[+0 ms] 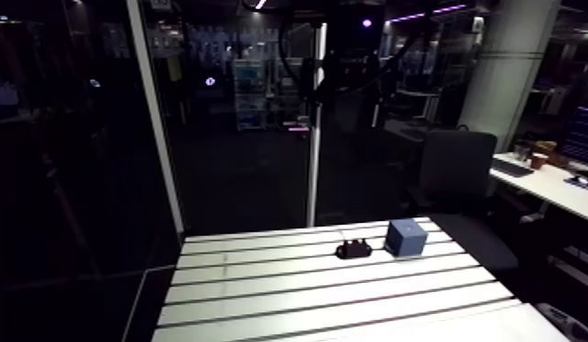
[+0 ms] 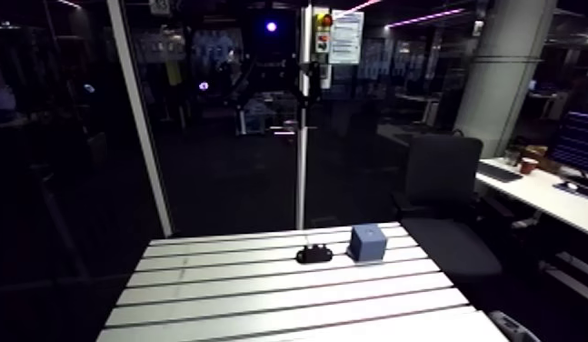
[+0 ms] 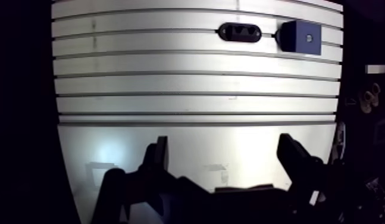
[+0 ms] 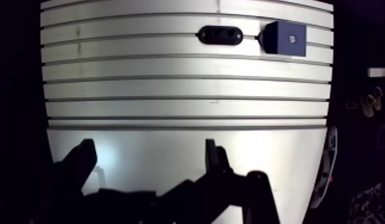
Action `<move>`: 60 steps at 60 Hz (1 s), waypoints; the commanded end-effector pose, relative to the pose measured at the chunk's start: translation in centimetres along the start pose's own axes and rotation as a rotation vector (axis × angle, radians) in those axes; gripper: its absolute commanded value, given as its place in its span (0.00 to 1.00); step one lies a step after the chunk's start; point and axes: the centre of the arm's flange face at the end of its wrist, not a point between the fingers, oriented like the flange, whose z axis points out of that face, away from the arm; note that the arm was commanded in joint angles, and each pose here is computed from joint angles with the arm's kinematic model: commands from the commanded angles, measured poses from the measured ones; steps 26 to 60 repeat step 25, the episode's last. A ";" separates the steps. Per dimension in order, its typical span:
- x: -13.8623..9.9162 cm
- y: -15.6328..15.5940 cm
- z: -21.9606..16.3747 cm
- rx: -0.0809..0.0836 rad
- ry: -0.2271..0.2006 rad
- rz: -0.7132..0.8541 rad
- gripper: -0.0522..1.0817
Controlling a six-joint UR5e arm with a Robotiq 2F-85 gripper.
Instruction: Pick up the M10 bolt and insert it into the hex recess until seated.
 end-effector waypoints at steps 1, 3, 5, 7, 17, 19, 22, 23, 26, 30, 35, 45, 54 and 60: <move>0.0 0.0 0.0 0.002 0.002 0.001 0.05; 0.0 0.0 0.1 0.003 0.001 0.001 0.05; 0.0 0.0 0.1 0.004 -0.001 0.001 0.05; 0.0 0.0 0.1 0.004 -0.001 0.001 0.05; 0.2 0.0 0.4 0.005 -0.006 0.002 0.05; 0.3 0.0 0.5 0.005 -0.008 0.002 0.05; 0.5 0.1 0.8 0.008 -0.014 0.002 0.05; 0.5 0.1 0.8 0.008 -0.014 0.002 0.05; 0.6 0.0 1.1 0.009 -0.020 0.001 0.05; 0.6 0.0 1.1 0.009 -0.020 0.001 0.05; 0.6 0.0 1.1 0.009 -0.020 0.001 0.05; 0.6 0.0 1.1 0.009 -0.020 0.001 0.05; 0.6 0.0 1.1 0.009 -0.020 0.001 0.05; 0.6 0.0 1.1 0.009 -0.020 0.001 0.05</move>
